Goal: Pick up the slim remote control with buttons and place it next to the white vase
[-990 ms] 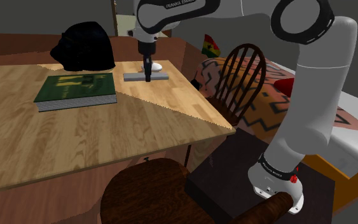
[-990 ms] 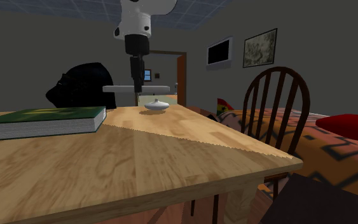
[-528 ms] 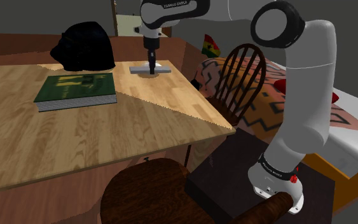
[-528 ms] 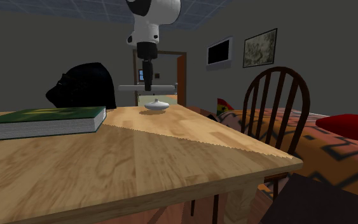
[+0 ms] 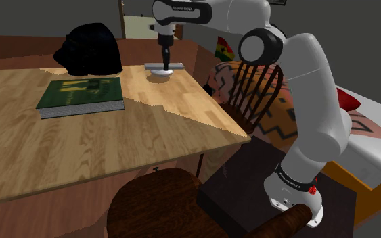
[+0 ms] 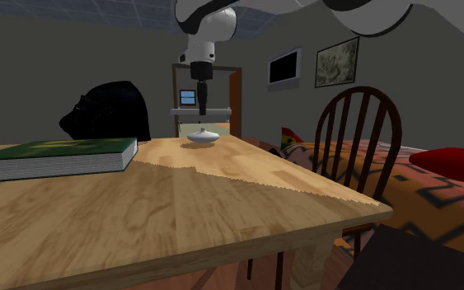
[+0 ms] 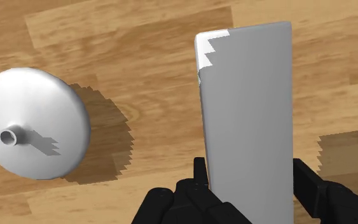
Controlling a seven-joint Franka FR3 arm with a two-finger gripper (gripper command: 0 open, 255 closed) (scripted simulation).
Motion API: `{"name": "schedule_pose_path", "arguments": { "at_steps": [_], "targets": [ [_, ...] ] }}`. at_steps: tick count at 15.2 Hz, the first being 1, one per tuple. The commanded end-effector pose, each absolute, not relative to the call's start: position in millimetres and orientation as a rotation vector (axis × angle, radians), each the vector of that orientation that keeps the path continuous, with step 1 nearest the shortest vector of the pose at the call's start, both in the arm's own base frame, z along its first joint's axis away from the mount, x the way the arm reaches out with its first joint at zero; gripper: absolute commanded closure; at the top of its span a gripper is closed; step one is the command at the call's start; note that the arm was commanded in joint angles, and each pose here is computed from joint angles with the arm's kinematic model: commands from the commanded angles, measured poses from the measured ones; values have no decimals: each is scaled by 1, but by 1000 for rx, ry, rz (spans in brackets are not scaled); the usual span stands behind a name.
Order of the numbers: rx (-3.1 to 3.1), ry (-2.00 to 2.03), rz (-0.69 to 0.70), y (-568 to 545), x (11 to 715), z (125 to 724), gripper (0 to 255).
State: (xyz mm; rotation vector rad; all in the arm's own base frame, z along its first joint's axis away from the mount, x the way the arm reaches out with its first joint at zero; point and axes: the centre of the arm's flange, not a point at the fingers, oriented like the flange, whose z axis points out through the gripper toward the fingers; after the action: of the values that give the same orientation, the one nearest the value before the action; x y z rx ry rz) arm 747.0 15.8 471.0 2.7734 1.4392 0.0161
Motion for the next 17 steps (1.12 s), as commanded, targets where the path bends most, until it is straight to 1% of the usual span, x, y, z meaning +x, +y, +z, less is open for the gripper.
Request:
{"name": "schedule_pose_path", "arguments": {
  "at_steps": [1,17],
  "targets": [
    [2772,1440,16,10,754,463,255],
    [2772,1440,16,10,754,378,255]
  ]
}}
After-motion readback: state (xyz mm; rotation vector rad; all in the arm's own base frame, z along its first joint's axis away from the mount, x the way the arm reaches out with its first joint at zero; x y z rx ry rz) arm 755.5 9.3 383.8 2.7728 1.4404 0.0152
